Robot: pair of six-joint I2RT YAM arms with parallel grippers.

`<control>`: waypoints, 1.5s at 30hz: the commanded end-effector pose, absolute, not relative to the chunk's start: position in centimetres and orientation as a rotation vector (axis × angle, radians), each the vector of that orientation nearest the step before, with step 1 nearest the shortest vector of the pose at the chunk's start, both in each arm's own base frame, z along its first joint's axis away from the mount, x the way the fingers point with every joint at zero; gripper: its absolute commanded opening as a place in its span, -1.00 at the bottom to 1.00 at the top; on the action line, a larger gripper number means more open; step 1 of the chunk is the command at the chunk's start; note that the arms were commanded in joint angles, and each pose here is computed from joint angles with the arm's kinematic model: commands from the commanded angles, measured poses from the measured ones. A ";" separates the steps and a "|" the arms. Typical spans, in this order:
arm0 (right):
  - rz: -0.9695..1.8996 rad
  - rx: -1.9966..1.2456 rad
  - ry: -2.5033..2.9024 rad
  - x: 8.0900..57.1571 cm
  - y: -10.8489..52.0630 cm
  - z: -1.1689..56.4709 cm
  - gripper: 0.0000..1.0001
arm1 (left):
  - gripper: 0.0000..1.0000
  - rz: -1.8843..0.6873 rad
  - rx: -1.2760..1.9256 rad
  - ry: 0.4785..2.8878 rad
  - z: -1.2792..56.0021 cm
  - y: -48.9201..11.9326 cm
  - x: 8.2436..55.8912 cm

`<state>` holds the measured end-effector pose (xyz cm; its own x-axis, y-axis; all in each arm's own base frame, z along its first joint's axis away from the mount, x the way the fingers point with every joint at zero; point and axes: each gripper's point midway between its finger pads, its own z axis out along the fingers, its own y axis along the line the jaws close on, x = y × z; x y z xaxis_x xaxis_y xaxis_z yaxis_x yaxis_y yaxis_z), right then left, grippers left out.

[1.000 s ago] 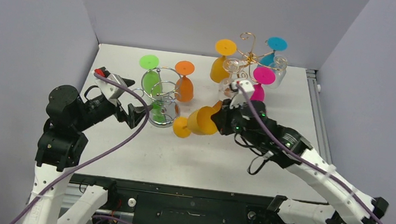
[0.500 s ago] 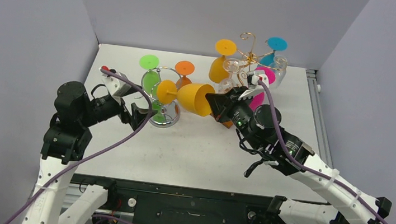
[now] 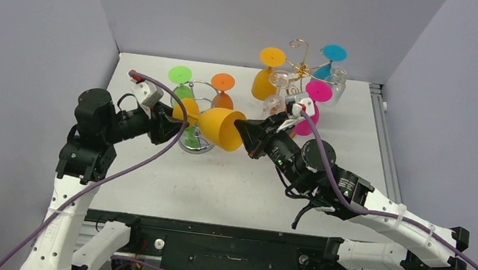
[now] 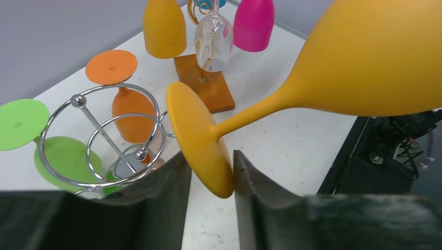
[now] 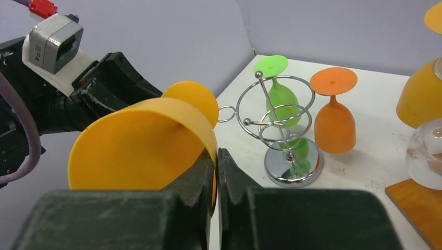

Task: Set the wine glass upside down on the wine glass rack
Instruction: Turn the wine glass upside down at the wine rack.

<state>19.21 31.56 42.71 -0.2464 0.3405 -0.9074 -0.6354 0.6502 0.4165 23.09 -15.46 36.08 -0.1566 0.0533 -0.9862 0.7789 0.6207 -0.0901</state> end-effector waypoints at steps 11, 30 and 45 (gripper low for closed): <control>0.824 -0.450 1.639 16.3 28.9 41.5 0.36 | -1.00 -0.383 0.904 1.270 43.0 -13.7 21.8; 1.324 -0.459 1.693 15.2 33.0 45.9 0.43 | -1.00 0.447 1.439 0.408 41.5 -13.3 17.0; 1.709 -0.458 1.719 14.0 42.4 45.4 0.10 | -1.00 0.582 1.586 0.216 38.5 -14.0 16.6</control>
